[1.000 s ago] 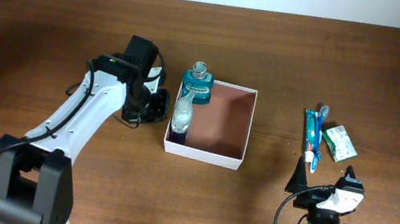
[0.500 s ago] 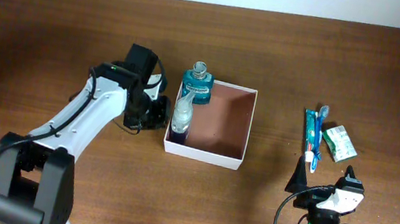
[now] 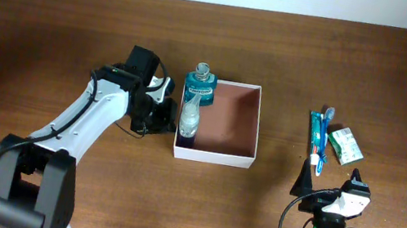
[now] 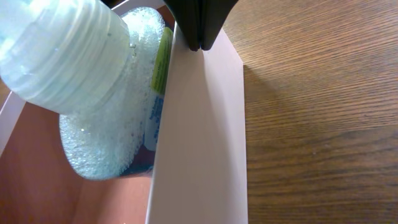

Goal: Pack container

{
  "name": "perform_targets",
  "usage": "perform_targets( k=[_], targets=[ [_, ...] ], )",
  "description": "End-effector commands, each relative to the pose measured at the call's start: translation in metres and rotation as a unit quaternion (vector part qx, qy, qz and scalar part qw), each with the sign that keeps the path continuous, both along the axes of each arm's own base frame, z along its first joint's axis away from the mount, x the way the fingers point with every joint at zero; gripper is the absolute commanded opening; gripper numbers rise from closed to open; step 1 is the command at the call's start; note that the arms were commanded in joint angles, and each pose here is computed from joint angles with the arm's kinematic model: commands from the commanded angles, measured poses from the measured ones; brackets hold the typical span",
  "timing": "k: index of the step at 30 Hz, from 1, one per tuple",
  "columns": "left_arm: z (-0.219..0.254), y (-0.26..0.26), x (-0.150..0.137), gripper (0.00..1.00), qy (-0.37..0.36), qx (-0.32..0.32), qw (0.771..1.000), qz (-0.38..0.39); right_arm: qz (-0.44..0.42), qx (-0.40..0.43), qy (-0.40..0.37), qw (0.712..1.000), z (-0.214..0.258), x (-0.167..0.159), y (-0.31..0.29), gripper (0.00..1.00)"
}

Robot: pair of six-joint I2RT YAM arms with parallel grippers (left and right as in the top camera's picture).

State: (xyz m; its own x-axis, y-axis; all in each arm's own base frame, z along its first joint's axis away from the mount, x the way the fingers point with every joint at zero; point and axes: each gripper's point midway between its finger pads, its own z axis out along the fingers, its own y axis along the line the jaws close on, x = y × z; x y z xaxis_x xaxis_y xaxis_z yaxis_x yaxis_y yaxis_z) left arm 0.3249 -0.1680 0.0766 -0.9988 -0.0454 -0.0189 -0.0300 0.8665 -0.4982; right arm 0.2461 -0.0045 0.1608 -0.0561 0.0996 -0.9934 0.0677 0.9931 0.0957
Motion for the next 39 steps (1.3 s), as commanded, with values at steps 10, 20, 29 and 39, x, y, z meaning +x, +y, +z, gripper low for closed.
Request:
perform_targets(
  k=[10, 20, 29, 39],
  targets=[
    [-0.006, 0.010, 0.004, 0.01, 0.002, 0.007, 1.000, 0.014, -0.002, 0.000, 0.001, 1.000, -0.002, 0.000, -0.001, 0.98],
    [-0.017, 0.095, 0.029, 0.96, -0.009, 0.087, 0.990, 0.115, -0.002, 0.000, 0.001, 1.000, -0.002, 0.000, -0.001, 0.98],
    [-0.017, 0.115, 0.032, 0.99, -0.005, 0.087, 0.986, 0.144, -0.002, 0.000, 0.001, 1.000, -0.002, 0.000, -0.001, 0.98],
    [-0.017, 0.115, 0.032, 0.99, -0.005, 0.087, 0.986, 0.142, -0.002, 0.000, 0.001, 1.000, -0.002, 0.000, -0.001, 0.98]
  ],
)
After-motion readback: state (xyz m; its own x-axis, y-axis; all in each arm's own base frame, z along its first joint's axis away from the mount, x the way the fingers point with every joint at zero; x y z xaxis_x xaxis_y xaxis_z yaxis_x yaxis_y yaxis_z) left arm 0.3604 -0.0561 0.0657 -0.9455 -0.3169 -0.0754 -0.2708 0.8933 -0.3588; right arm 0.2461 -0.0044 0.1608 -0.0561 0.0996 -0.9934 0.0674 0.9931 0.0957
